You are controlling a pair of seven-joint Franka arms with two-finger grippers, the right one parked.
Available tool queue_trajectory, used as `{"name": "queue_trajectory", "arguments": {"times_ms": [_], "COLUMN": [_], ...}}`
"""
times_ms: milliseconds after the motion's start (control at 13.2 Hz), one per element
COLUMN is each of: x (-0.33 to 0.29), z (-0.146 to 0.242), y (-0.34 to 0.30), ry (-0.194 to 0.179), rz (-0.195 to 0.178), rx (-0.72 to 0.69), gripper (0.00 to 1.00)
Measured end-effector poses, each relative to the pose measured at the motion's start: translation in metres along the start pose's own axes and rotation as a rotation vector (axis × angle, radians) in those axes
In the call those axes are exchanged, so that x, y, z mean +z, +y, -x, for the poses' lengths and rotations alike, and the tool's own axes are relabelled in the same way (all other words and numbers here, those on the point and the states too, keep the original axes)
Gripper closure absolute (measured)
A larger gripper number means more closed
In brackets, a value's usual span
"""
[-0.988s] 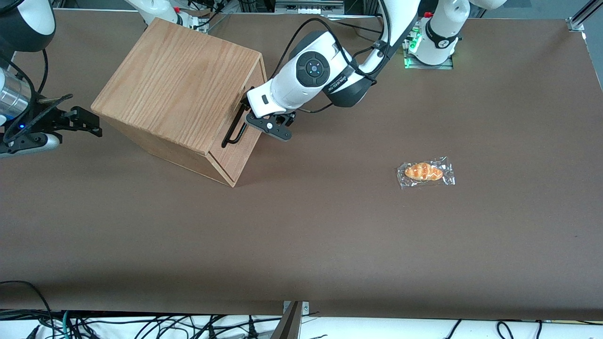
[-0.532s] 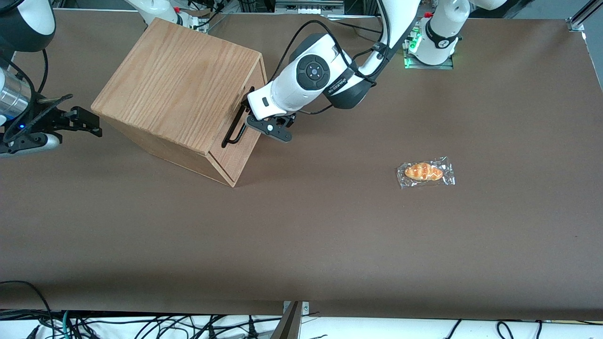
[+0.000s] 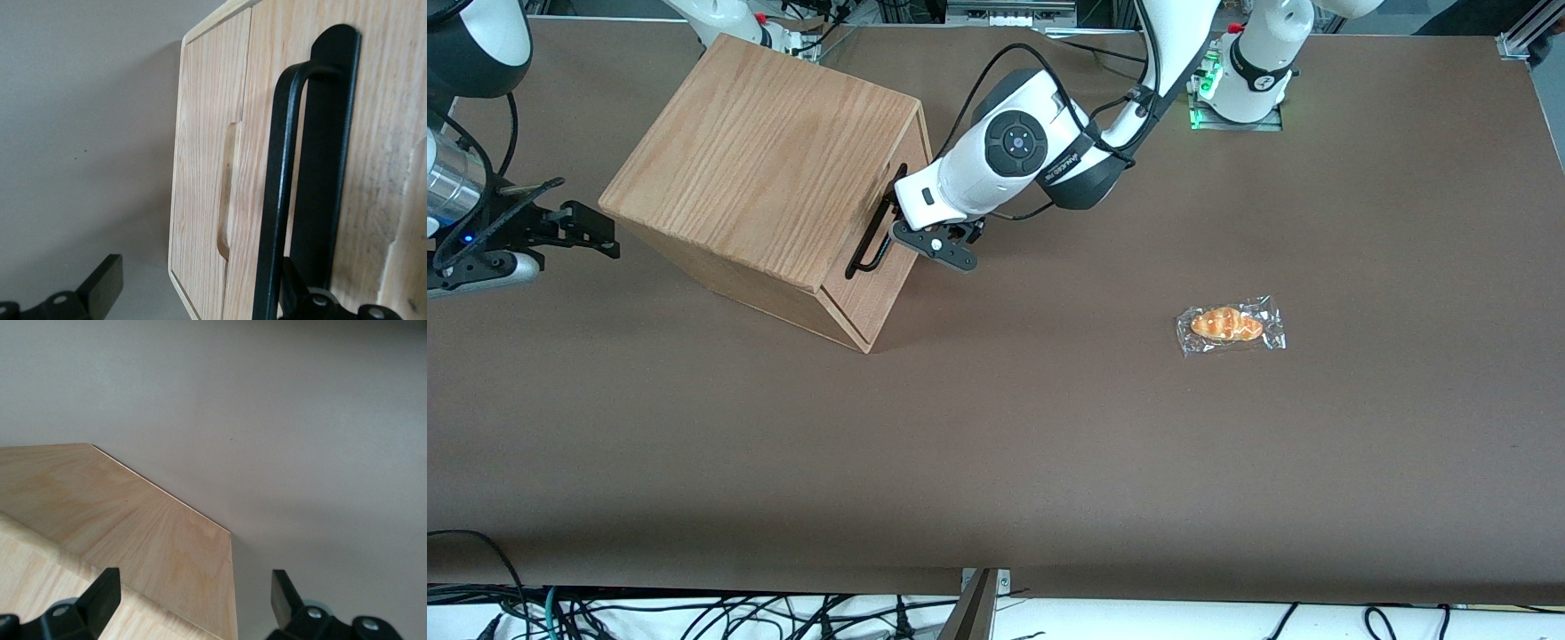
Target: Open top drawer with left arm
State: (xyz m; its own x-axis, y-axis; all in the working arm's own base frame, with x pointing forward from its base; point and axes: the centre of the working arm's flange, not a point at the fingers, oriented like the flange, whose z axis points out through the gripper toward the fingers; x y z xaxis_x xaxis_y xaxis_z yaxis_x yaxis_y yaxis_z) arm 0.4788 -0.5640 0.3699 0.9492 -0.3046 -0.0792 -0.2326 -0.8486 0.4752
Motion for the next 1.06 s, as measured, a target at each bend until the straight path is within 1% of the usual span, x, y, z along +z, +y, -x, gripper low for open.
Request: {"name": "queue_trajectory", "arguments": {"times_ms": [836, 1064], "x": [-0.002, -0.006], "z": [-0.002, -0.008], "y": [-0.004, -0.016], "ry": [0.002, 0.007], "rz": [-0.009, -0.048], "rx": [0.033, 0.038], "gripper": [0.0, 0.0]}}
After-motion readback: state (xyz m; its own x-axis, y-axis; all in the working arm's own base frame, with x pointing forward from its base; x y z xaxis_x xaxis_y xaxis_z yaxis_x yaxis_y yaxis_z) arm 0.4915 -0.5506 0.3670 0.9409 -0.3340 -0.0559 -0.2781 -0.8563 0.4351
